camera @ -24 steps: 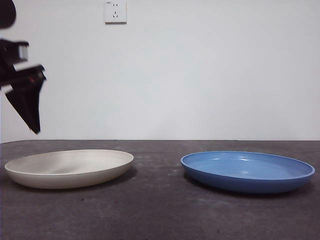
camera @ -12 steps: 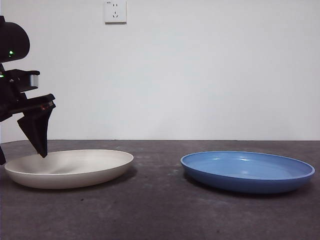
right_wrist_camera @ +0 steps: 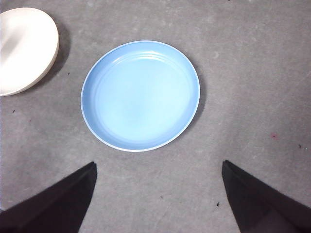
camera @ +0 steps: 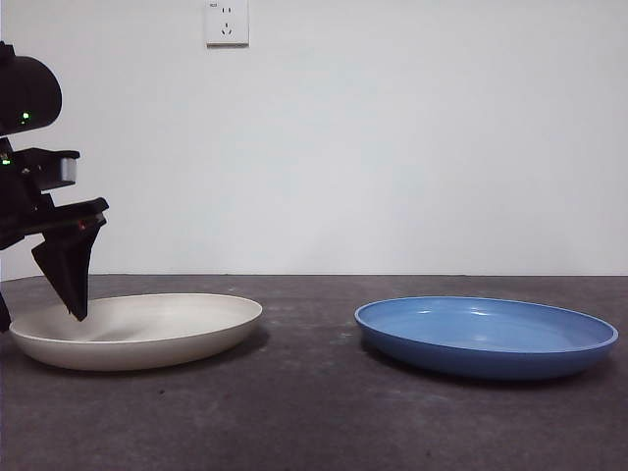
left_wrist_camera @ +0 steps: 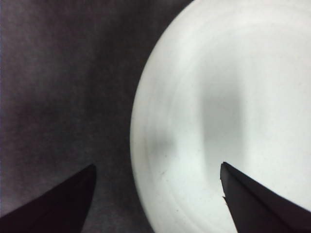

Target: Pick up the white plate, put it on the blue plate, put it on desk

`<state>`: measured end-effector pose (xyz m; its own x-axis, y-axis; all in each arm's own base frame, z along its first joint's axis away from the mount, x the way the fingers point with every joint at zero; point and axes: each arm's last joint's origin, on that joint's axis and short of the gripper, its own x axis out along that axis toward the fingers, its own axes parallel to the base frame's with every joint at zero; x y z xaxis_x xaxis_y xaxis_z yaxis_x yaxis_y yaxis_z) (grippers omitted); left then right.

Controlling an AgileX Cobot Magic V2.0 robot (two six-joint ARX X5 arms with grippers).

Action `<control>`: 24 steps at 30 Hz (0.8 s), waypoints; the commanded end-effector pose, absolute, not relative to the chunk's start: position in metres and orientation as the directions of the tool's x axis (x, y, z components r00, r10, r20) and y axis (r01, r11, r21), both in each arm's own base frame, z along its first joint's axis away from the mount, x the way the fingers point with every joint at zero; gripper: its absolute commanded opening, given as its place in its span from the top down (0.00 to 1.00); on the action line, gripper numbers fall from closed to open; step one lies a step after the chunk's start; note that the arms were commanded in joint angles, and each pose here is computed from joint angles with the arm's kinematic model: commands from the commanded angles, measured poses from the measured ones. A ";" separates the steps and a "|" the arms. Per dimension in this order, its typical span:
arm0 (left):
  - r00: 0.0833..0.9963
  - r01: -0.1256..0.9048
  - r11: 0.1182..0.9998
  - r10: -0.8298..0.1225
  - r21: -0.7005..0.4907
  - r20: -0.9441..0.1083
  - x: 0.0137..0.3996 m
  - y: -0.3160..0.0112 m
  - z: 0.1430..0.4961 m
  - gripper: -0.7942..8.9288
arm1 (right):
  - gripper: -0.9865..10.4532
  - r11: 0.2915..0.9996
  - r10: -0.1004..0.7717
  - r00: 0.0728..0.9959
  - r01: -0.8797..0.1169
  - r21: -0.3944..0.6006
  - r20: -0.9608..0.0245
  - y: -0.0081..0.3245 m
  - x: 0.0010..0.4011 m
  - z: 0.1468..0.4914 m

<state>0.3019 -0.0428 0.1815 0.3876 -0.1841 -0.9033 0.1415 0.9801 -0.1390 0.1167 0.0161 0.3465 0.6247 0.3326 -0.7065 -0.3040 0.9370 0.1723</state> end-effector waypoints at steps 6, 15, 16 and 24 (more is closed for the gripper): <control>0.383 0.118 0.982 -0.182 -0.148 -0.906 0.308 -0.044 0.179 0.69 | 0.55 0.936 0.339 0.639 -0.306 0.176 -0.690 0.017 0.117 0.352; 0.382 0.115 0.982 -0.182 -0.149 -0.906 0.308 -0.044 0.179 0.88 | 0.55 0.937 0.335 0.641 -0.304 0.173 -0.691 0.017 0.117 0.352; 0.382 0.114 0.982 -0.182 -0.149 -0.906 0.308 -0.044 0.179 0.90 | 0.55 0.937 0.335 0.641 -0.304 0.173 -0.691 0.017 0.117 0.352; 0.383 0.105 0.983 -0.182 -0.153 -0.906 0.308 -0.044 0.179 0.90 | 0.55 0.937 0.335 0.641 -0.304 0.173 -0.691 0.017 0.117 0.352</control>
